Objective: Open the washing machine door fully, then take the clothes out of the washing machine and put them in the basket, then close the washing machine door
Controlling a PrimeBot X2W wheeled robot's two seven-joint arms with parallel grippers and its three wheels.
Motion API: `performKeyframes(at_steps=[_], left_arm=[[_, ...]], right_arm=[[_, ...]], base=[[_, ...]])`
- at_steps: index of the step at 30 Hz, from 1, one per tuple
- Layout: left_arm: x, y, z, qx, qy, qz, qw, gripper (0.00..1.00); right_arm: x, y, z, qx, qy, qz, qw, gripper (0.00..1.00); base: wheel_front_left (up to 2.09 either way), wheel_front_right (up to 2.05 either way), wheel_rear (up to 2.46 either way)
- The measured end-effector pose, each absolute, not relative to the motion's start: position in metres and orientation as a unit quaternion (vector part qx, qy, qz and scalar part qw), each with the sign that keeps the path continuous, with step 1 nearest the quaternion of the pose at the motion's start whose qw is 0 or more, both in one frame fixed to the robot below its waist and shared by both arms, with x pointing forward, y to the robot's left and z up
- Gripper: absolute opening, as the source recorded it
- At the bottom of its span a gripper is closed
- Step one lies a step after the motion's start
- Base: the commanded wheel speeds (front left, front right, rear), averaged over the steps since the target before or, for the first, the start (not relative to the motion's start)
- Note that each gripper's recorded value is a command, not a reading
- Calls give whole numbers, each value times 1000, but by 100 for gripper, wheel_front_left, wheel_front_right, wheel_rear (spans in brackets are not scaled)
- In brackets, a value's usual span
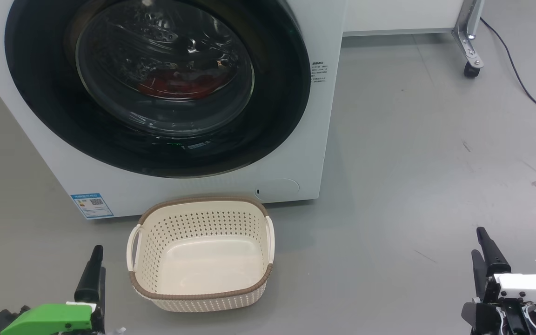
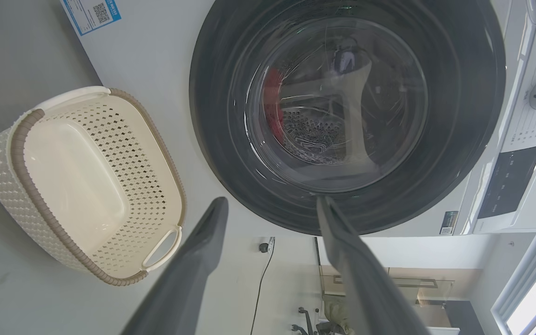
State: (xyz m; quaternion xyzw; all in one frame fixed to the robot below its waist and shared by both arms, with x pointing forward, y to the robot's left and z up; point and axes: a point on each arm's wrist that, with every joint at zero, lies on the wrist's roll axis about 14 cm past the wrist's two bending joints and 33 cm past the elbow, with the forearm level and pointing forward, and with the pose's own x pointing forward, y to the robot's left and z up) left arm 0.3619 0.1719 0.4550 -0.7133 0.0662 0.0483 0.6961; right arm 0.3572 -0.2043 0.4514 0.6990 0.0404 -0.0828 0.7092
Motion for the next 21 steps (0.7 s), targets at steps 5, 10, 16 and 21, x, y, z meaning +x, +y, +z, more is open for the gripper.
performKeyframes(at_steps=[5, 10, 16, 21], left_arm=[[363, 168, 457, -698, 66, 44, 712, 100], [365, 167, 459, -670, 67, 39, 738, 100], [369, 167, 465, -625, 64, 26, 777, 100], [370, 166, 468, -572, 69, 13, 817, 100]], right_arm=[[358, -206, 453, 679, 39, -83, 728, 100], [359, -208, 455, 646, 42, -78, 758, 100], [360, -210, 457, 598, 45, -72, 797, 100], [362, -210, 459, 542, 53, -60, 836, 100]], base=[[0, 0, 0], [0, 0, 0], [0, 0, 0], [0, 0, 0]])
